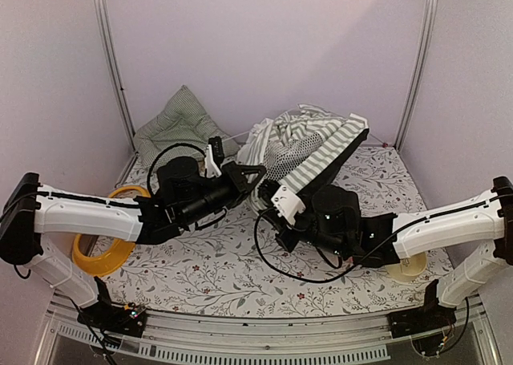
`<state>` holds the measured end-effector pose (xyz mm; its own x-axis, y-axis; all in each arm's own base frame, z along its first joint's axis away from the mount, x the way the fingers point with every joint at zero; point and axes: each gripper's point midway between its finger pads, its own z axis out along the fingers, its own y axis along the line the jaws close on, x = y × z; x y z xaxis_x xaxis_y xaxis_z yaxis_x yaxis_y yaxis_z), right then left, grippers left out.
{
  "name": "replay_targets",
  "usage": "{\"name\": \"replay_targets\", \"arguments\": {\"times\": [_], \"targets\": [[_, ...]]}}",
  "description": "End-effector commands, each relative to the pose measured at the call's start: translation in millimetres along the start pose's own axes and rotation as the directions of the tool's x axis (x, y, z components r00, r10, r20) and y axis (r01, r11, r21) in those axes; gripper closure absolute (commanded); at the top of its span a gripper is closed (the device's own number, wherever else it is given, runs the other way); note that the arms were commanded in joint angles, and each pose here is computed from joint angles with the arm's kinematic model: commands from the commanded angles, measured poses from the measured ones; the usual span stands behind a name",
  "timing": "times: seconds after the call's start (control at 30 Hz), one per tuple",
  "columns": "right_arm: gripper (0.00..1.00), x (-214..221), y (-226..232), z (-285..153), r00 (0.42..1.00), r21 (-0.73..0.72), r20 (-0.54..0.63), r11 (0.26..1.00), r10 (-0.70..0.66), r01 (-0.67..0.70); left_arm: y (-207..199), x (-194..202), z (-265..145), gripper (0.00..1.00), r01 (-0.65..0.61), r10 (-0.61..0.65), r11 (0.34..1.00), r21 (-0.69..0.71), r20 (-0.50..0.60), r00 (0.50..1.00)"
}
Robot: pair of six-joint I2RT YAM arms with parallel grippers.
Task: Set up the pet tent
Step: Insert the tent pole into the pole socket of the pet tent.
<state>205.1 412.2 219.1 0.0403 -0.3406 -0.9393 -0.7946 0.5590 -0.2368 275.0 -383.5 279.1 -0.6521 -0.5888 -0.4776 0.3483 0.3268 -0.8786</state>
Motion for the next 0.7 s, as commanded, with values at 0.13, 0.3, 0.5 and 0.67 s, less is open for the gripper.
{"name": "replay_targets", "arguments": {"times": [0.13, 0.3, 0.5, 0.67], "targets": [[1.0, -22.8, 0.2, -11.7, 0.976, -0.151, 0.04, 0.967, 0.212, -0.204, -27.8, -27.6, -5.6, 1.0, -0.05, 0.037, 0.994, 0.1, 0.13, 0.991], [1.0, -22.7, 7.3, -11.9, 0.968, -0.194, 0.024, 0.951, 0.25, -0.241, -26.3, -23.6, -1.0, 1.0, -0.056, 0.044, 0.993, 0.103, 0.121, 0.992], [1.0, -19.6, 6.9, -12.5, 0.964, -0.19, 0.012, 0.947, 0.265, -0.258, -25.8, -23.9, 0.0, 1.0, -0.063, 0.05, 0.993, 0.103, 0.125, 0.991], [1.0, -21.9, 5.7, -9.7, 0.955, -0.191, -0.005, 0.937, 0.296, -0.292, -24.2, -21.1, 2.0, 1.0, -0.071, 0.058, 0.992, 0.105, 0.122, 0.991]]}}
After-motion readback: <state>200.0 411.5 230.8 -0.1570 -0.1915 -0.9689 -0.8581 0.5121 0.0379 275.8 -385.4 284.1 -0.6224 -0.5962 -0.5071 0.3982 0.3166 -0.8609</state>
